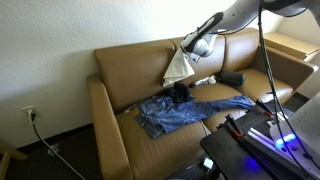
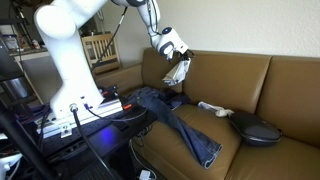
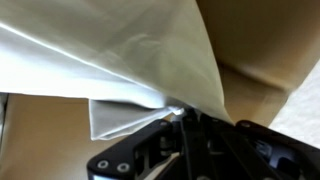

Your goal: Unfold the white towel

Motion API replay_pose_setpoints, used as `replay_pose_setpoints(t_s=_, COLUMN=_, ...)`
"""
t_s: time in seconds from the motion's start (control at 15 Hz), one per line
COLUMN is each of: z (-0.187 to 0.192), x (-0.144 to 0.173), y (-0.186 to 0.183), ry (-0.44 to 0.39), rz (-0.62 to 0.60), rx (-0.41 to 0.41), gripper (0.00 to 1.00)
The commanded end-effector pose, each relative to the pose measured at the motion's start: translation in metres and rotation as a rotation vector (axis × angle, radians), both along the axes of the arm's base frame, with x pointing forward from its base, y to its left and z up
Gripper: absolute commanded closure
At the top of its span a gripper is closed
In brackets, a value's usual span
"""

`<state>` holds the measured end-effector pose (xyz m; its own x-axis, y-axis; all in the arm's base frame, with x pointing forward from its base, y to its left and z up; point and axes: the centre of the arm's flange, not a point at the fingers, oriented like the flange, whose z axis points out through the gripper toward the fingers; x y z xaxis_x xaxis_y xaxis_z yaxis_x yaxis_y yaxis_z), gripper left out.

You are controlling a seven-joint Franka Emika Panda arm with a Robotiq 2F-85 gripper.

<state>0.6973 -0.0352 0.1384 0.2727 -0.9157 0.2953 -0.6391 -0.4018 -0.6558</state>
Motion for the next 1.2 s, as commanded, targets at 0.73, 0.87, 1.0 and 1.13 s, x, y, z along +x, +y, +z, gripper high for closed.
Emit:
replay_pose_setpoints(t_s=0.73, z=-0.024, x=0.008, y=-0.200, ry=0.060, rz=-0.487, rx=-0.158, gripper=0.99)
replay_pose_setpoints(t_s=0.87, z=-0.032, x=0.001, y=-0.252, ry=0.080, rz=-0.596, rx=-0.151, gripper=0.99)
replay_pose_setpoints(t_s=1.0, z=-0.034, x=-0.005, y=-0.303, ry=0.119, rz=-0.701, rx=-0.119, gripper=0.99)
replay_pose_setpoints(t_s=1.13, z=-0.041, x=-0.010, y=-0.354, ry=0.163, rz=-0.808, rx=-0.076, gripper=0.99)
